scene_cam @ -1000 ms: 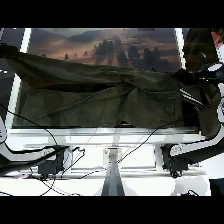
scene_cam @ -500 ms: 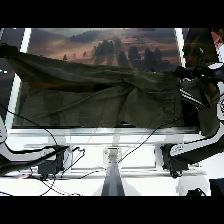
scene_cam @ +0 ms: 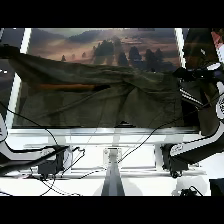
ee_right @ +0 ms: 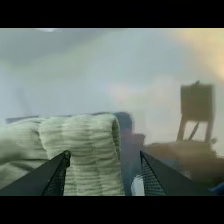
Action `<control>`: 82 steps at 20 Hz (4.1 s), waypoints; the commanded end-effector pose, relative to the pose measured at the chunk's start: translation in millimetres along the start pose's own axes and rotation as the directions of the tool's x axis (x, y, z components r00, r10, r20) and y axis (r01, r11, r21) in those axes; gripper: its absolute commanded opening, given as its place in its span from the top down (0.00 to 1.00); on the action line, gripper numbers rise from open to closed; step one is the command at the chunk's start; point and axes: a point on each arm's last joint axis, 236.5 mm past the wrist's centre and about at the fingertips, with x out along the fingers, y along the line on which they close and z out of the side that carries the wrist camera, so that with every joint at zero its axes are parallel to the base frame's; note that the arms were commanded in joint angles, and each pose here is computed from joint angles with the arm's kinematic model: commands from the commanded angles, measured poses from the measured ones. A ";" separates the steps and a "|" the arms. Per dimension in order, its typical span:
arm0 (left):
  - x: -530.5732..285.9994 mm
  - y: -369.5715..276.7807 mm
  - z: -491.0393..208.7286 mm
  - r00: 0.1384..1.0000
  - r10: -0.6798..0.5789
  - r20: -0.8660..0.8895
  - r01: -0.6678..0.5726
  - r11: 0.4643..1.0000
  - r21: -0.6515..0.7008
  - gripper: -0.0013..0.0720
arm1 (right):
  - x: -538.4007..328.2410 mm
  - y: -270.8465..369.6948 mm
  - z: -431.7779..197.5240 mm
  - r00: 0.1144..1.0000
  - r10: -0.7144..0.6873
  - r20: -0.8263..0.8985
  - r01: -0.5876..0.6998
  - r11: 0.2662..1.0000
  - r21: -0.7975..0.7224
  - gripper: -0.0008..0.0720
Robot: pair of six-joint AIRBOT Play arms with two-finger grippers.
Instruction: Fold the clothes and pants, and hang the long-sleeved shirts on hangers.
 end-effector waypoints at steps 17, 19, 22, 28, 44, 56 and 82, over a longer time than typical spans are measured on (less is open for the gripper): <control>3.6 0.7 12.1 0.999 0.000 0.036 0.000 1.000 -0.005 0.96 | -58.4 38.6 100.6 0.939 0.086 0.332 -0.031 0.986 -0.165 0.95; -17.8 17.2 36.3 0.990 0.054 0.130 -0.054 0.999 -0.005 0.96 | -83.3 15.1 117.7 0.915 -0.037 0.402 0.091 0.989 -0.117 0.95; -59.1 45.9 62.3 0.953 0.159 0.260 -0.165 0.986 0.001 0.96 | -110.8 -8.0 127.3 0.884 -0.137 0.447 0.183 0.981 -0.063 0.95; -80.6 57.8 63.3 0.939 0.192 0.284 -0.197 0.980 -0.010 0.96 | -115.8 -17.8 126.1 0.881 -0.154 0.448 0.188 0.982 -0.033 0.95; -3.9 -3.8 3.7 0.999 -0.047 -0.007 0.045 0.984 -0.173 0.96 | -114.7 -20.5 123.1 0.885 -0.165 0.436 0.208 0.977 -0.051 0.95; 94.5 -43.3 -29.5 0.979 -0.147 -0.143 0.117 0.973 -0.198 0.13 | -113.9 -21.9 121.1 0.888 -0.172 0.427 0.218 0.974 -0.063 0.95; 124.2 -92.7 -115.3 0.754 -0.591 -0.286 0.521 0.804 -0.288 0.34 | -111.5 -20.8 118.1 0.895 -0.165 0.414 0.211 0.975 -0.067 0.95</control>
